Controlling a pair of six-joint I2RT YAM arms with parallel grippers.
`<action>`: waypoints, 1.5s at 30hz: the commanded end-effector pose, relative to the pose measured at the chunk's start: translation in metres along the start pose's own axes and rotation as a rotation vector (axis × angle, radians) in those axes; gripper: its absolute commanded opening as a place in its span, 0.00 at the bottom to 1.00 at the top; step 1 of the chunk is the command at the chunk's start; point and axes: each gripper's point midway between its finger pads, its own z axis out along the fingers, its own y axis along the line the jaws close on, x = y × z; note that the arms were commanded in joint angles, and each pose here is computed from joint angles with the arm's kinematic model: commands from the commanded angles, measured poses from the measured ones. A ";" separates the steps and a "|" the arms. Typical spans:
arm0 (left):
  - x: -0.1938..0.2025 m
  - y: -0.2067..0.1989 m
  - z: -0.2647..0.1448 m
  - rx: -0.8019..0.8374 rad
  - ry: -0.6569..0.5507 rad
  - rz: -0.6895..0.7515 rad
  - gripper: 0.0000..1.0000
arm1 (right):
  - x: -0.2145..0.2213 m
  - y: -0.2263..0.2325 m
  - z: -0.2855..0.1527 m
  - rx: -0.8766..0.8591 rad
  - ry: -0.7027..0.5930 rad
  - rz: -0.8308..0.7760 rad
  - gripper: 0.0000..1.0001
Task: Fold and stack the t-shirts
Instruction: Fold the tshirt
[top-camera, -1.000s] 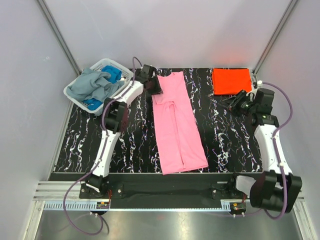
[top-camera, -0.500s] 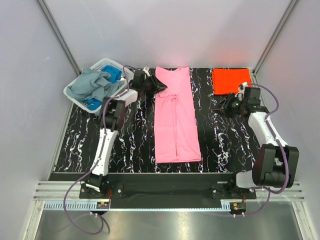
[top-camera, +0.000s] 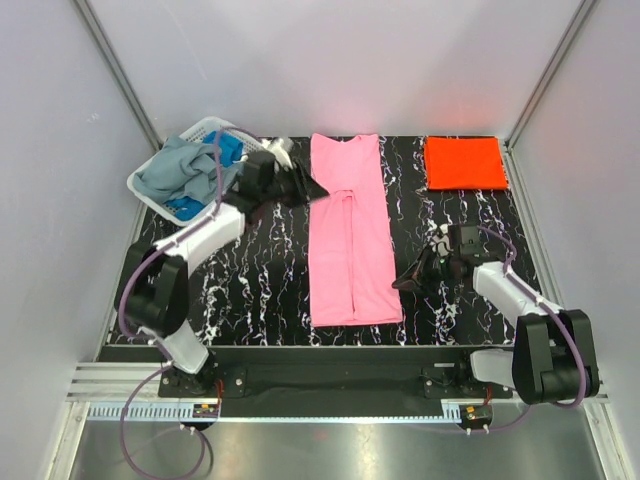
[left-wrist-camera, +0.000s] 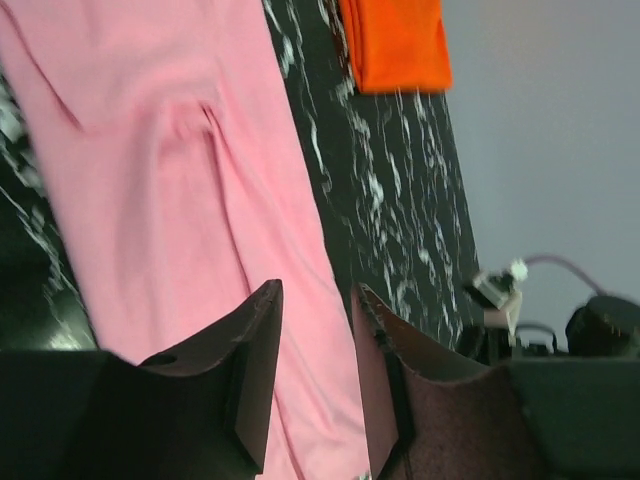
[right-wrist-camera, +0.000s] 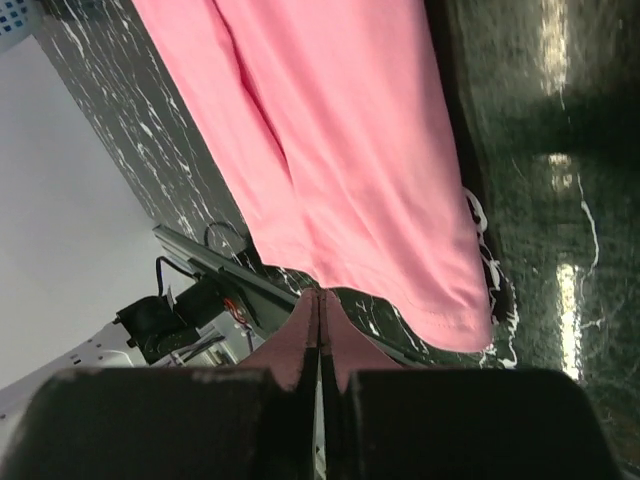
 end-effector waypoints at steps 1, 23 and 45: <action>0.094 -0.008 -0.001 -0.035 0.153 0.037 0.38 | 0.004 0.002 -0.001 -0.027 -0.012 0.013 0.00; 0.312 0.016 -0.002 -0.311 0.509 0.130 0.35 | 0.031 -0.084 0.024 0.367 0.079 0.035 0.00; 0.309 -0.038 -0.017 -0.140 0.517 0.111 0.38 | 0.040 -0.032 0.014 0.370 0.035 -0.091 0.00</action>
